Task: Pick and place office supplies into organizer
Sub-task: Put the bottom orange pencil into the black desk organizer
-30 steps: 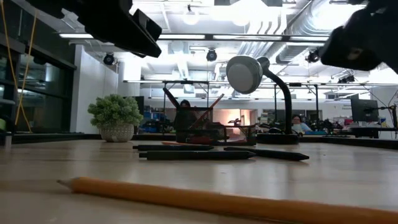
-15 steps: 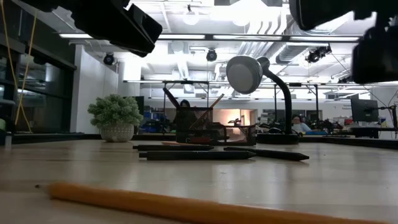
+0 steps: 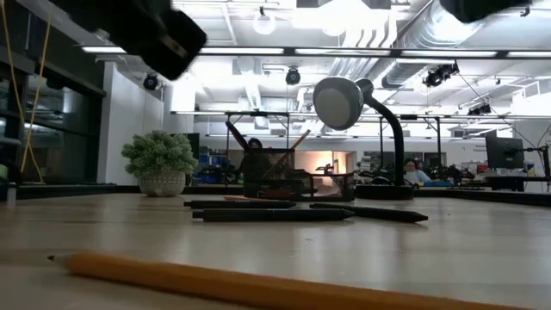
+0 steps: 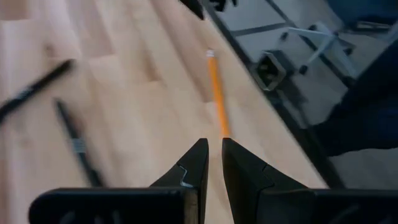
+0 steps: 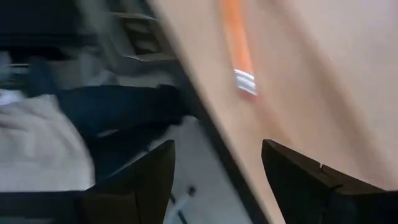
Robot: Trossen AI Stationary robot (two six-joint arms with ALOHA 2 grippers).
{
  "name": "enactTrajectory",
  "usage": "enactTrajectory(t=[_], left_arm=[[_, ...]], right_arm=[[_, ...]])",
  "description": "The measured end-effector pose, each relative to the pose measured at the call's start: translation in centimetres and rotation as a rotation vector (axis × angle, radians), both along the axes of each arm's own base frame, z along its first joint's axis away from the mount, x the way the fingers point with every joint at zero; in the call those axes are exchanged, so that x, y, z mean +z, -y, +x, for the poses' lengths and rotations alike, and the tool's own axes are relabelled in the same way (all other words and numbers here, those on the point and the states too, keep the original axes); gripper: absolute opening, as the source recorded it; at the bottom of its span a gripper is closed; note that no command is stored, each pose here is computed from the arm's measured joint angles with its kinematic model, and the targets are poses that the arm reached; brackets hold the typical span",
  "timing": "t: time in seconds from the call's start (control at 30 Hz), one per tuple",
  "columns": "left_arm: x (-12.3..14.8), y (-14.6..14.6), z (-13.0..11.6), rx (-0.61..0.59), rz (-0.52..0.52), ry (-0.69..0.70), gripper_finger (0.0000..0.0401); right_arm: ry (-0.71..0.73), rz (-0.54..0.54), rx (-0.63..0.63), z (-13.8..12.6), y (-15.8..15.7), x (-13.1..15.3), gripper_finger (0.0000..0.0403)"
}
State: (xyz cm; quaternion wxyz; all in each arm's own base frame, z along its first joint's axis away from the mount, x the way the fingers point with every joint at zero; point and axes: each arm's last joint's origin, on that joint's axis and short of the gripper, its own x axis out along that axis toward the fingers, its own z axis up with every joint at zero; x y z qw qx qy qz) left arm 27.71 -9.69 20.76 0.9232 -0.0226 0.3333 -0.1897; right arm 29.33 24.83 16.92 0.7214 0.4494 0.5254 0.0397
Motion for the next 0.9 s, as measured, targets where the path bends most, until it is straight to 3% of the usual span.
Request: enactTrajectory(t=[0.13, 0.33, 0.53, 0.73, 0.9], left_arm=[[0.0, 2.0, -0.8, -0.010, -0.002, -0.006, 0.0035], [0.0, 3.6, -1.6, 0.027, 0.021, 0.002, 0.0035], [-0.1, 3.7, -1.6, 0.051, 0.042, 0.004, 0.0035], [-0.1, 3.5, -1.6, 0.083, 0.067, 0.013, 0.0035], [-0.1, 3.5, -1.6, 0.058, 0.103, 0.029, 0.0035]], right_arm=[[0.064, -0.157, 0.050, 0.4, -2.1, -0.2, 0.0212], [-0.021, -0.462, 0.183, 2.0, -5.4, 0.2, 0.0176], [-0.098, -0.630, 0.241, 4.3, -7.6, 0.6, 0.0168], [-0.155, -0.750, 0.275, 5.2, -8.2, 1.0, 0.0167], [-0.204, -0.655, 0.313, 5.6, -8.0, 0.5, 0.0166]])
